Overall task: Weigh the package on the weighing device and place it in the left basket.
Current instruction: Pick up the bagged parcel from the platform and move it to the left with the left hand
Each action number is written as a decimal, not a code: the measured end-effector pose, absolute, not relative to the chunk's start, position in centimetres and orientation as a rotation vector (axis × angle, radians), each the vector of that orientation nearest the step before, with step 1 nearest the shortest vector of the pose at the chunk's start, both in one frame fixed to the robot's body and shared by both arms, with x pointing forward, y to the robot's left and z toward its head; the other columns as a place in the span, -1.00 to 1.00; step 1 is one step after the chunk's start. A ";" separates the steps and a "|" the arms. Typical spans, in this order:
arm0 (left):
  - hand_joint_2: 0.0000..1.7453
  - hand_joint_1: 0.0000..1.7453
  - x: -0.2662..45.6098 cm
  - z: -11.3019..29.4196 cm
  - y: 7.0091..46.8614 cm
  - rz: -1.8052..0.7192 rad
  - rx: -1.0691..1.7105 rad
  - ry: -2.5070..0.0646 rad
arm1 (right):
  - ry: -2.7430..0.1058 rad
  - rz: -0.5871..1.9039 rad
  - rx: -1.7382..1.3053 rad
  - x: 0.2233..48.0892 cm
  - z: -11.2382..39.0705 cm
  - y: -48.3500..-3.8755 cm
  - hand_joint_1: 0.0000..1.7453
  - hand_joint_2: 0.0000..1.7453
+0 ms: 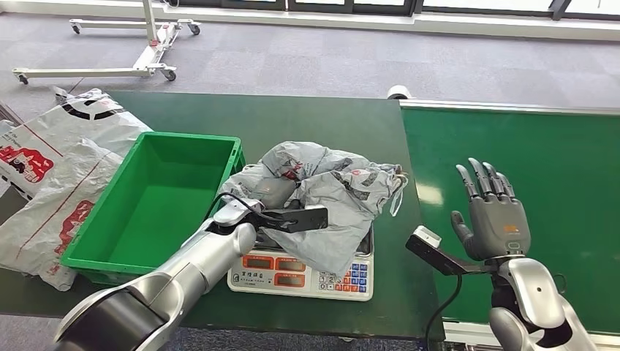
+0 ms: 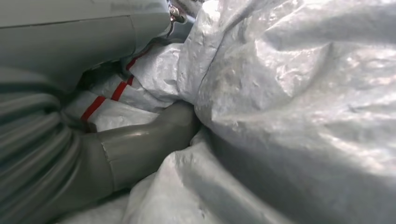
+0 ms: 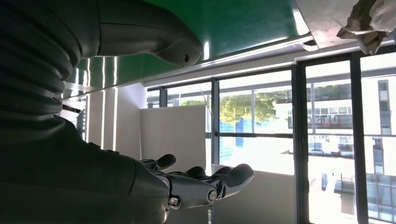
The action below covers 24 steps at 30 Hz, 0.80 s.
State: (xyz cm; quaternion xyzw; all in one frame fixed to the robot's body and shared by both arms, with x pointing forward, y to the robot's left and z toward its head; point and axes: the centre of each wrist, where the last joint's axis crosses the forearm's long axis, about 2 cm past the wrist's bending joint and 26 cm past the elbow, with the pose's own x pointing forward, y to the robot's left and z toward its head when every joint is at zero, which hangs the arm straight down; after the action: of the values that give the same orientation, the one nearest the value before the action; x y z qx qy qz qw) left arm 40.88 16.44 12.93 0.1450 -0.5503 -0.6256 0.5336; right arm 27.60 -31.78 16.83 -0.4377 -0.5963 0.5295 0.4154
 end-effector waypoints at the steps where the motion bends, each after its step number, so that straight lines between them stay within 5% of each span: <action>1: 1.00 1.00 41.3 13.4 16.6 -1.497 0.360 -1.313 | -1.503 1.326 -1.100 27.6 16.8 -31.8 -1.00 1.00; 5: 1.00 1.00 43.2 16.2 18.3 -1.515 0.502 -1.306 | -1.514 1.301 -1.111 27.3 16.6 -31.9 -1.00 1.00; 12: 1.00 1.00 49.6 31.6 25.4 -1.509 0.919 -1.354 | -1.511 1.255 -1.117 24.6 15.4 -34.0 -1.00 1.00; 24: 1.00 1.00 49.4 42.1 35.4 -1.418 1.207 -1.339 | -1.496 1.261 -1.126 22.2 14.6 -34.7 -1.00 1.00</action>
State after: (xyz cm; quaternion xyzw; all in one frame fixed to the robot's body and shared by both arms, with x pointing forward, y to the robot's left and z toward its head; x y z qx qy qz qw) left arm 49.43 35.37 42.06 0.4795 -0.5320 -0.5635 0.4117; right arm 22.20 -34.74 14.60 -0.4507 -0.5989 0.5050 0.4280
